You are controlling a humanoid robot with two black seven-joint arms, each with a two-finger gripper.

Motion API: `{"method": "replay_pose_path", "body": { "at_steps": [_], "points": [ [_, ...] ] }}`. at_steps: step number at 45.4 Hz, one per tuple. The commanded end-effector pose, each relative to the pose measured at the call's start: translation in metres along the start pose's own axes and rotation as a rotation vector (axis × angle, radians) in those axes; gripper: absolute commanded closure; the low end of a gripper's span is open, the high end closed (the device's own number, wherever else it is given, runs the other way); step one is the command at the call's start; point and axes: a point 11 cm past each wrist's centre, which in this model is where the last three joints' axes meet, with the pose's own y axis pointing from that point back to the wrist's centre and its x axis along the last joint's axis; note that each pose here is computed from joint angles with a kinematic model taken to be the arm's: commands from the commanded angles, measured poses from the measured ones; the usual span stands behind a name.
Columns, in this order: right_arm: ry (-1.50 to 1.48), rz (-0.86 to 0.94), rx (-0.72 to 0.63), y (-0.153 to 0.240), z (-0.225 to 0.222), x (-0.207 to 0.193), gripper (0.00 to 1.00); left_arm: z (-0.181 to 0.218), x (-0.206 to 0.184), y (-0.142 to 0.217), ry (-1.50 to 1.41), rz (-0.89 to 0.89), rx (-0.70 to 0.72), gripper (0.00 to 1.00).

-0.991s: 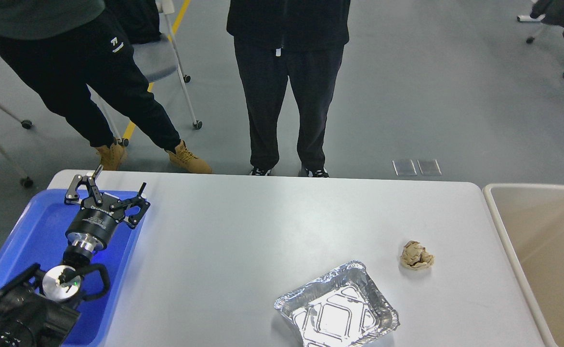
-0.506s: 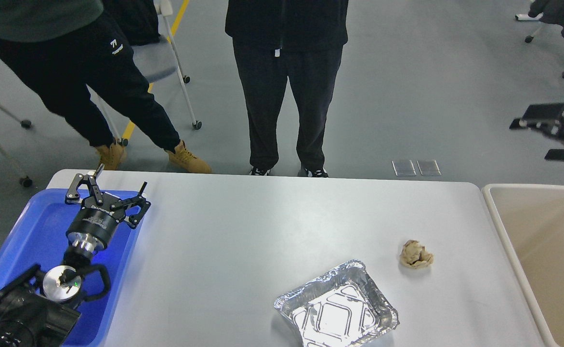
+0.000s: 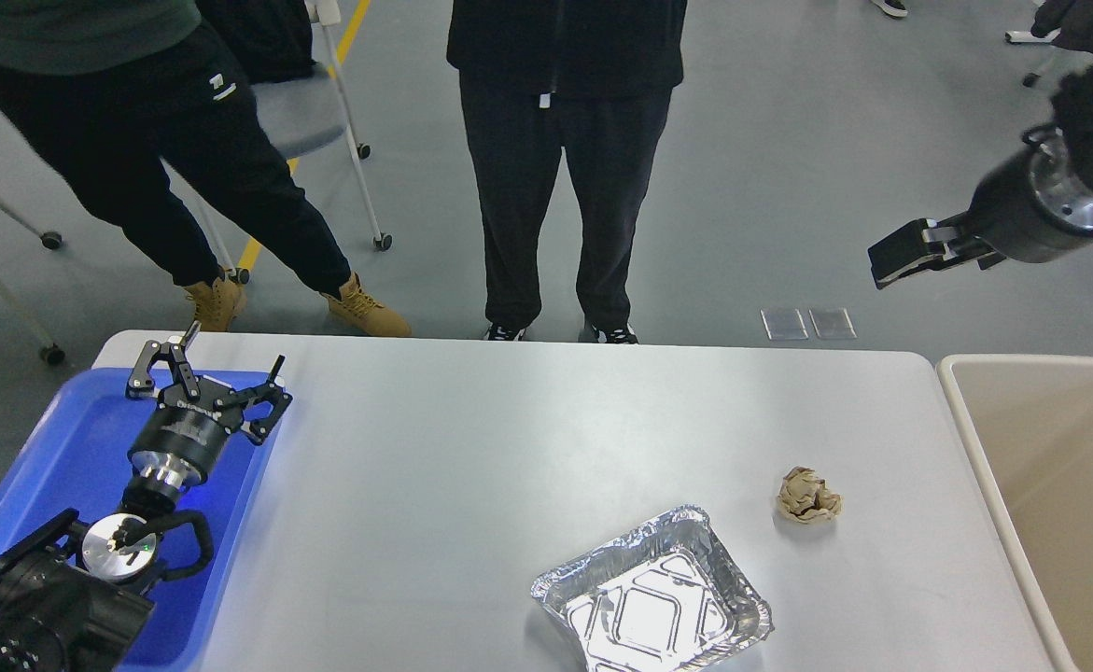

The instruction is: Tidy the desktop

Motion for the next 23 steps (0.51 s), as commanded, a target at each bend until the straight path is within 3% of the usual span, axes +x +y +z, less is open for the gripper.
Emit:
{"method": "replay_pose_path", "body": {
  "at_steps": [1,14,23],
  "points": [
    [0.138,-0.182,-0.055,0.016,-0.032,-0.01,0.0,0.0,0.0,0.0,0.0,0.001,0.0,0.0],
    [0.159,-0.356,-0.096,0.018,-0.035,-0.035,0.0,0.0,0.0,0.0,0.0,0.001,0.0,0.0],
    [0.1,-0.435,-0.059,-0.008,-0.033,-0.058,0.0,0.0,0.0,0.0,0.001,0.001,-0.001,0.0]
  ]
}}
